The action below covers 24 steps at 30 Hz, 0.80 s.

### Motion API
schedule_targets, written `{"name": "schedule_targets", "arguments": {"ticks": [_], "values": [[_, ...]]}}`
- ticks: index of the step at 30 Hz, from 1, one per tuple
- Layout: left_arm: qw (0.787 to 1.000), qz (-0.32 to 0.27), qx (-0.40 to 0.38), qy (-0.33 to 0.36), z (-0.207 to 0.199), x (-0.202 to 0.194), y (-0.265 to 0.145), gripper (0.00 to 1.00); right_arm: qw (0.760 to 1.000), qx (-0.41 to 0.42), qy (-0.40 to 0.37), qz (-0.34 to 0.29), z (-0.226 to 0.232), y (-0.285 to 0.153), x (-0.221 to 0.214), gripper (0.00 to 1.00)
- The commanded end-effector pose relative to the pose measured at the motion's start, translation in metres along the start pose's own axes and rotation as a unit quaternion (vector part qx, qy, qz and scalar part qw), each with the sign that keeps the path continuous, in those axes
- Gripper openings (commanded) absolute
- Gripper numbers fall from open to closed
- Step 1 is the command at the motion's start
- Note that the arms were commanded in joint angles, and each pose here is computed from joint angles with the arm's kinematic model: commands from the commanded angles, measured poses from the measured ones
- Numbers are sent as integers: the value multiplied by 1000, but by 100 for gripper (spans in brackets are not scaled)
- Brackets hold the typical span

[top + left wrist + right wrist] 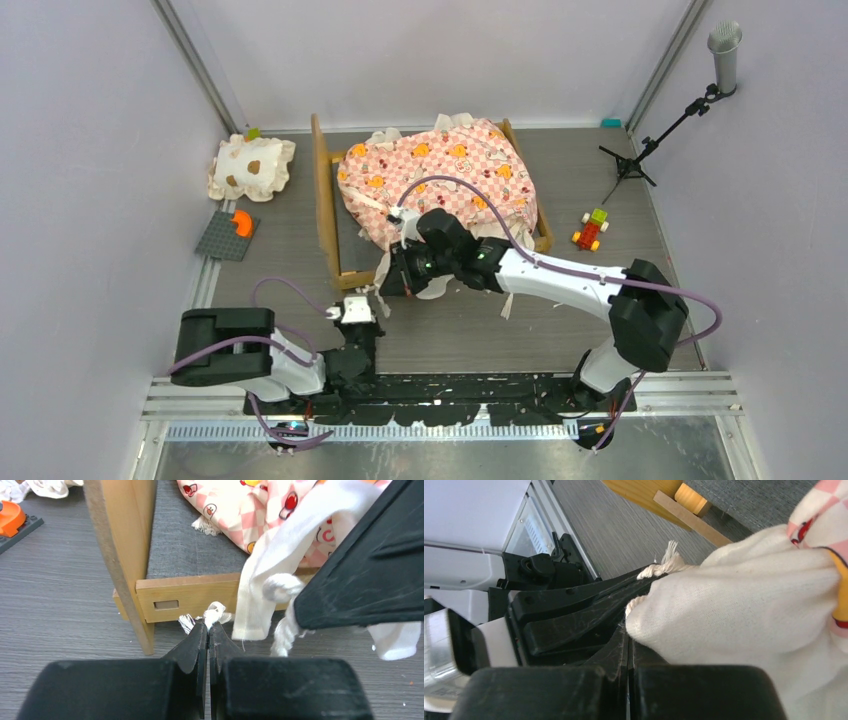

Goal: Set up the pet bed
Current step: Cross the ropes on the bed frame.

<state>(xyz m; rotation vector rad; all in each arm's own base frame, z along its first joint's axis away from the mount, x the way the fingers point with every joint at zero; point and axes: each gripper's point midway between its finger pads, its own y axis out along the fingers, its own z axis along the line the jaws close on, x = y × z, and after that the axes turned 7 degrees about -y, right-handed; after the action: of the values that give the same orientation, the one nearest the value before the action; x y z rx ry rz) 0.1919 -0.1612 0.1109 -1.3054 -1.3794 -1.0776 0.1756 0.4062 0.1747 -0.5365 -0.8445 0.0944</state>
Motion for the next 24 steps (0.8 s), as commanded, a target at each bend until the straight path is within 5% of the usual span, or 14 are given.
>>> {"name": "schedule_targets", "arguments": {"ticks": [1, 24], "values": [[996, -7, 85, -19, 37, 15, -4, 0, 1000, 1, -10, -7, 14, 12, 14, 1], [999, 37, 16, -4, 25, 83, -23, 0, 997, -83, 1, 2, -17, 18, 4, 1]]}}
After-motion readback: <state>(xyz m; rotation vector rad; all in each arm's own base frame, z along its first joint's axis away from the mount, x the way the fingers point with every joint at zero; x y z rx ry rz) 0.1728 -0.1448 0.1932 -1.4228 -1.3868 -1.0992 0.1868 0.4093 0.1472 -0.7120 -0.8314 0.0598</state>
